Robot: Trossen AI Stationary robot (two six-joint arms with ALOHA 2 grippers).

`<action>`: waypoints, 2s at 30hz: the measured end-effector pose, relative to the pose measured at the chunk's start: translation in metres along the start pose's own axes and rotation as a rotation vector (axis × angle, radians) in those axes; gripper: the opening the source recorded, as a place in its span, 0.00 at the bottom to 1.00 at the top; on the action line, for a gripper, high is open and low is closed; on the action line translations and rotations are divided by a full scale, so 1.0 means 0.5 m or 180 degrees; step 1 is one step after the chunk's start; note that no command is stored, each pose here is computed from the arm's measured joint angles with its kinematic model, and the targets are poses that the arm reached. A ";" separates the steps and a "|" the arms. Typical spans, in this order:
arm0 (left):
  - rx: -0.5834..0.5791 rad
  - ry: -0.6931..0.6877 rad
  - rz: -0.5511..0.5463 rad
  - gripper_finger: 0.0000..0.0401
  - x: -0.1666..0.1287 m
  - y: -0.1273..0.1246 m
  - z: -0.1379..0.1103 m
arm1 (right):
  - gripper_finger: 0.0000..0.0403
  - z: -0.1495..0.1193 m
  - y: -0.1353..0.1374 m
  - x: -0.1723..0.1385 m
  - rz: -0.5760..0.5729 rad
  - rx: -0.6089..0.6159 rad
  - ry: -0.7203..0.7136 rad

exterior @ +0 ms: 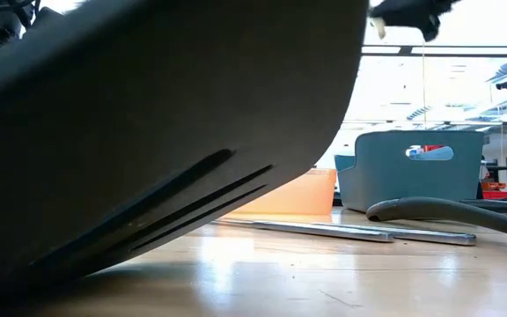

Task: Pick & Place Kitchen Items
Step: Put the yellow knife into the orange bin

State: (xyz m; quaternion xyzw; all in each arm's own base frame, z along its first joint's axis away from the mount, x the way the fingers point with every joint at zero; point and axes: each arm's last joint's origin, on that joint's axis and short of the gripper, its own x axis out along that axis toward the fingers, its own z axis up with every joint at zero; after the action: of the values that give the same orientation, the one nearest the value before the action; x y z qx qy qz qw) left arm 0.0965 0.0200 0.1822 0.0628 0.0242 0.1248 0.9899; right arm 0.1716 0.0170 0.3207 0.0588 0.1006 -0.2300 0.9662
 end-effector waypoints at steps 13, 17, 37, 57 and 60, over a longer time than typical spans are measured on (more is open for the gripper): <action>-0.0035 0.0011 -0.0016 0.04 0.000 0.000 -0.001 | 0.20 0.179 0.016 0.222 -0.0694 0.0143 0.1667; -0.0008 -0.0001 -0.0015 0.04 0.000 0.000 0.000 | 0.20 0.163 -0.002 0.311 -0.0567 0.0340 0.2121; -0.0027 -0.0004 -0.0027 0.04 0.000 -0.001 0.000 | 0.20 -0.031 -0.034 0.483 -0.0934 0.0935 0.2967; -0.0027 -0.0008 -0.0028 0.04 0.000 0.000 0.000 | 0.20 -0.134 -0.045 0.502 -0.0832 0.1221 0.2795; -0.0027 -0.0006 -0.0029 0.04 0.000 -0.001 0.000 | 0.20 -0.146 -0.044 0.506 -0.0844 0.1212 0.2865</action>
State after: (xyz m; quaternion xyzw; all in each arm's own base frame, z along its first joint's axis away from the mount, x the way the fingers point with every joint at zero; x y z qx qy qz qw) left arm 0.0965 0.0198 0.1822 0.0587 0.0230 0.1202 0.9907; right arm 0.3706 -0.1004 0.1924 0.3140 0.4700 -0.3168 0.7617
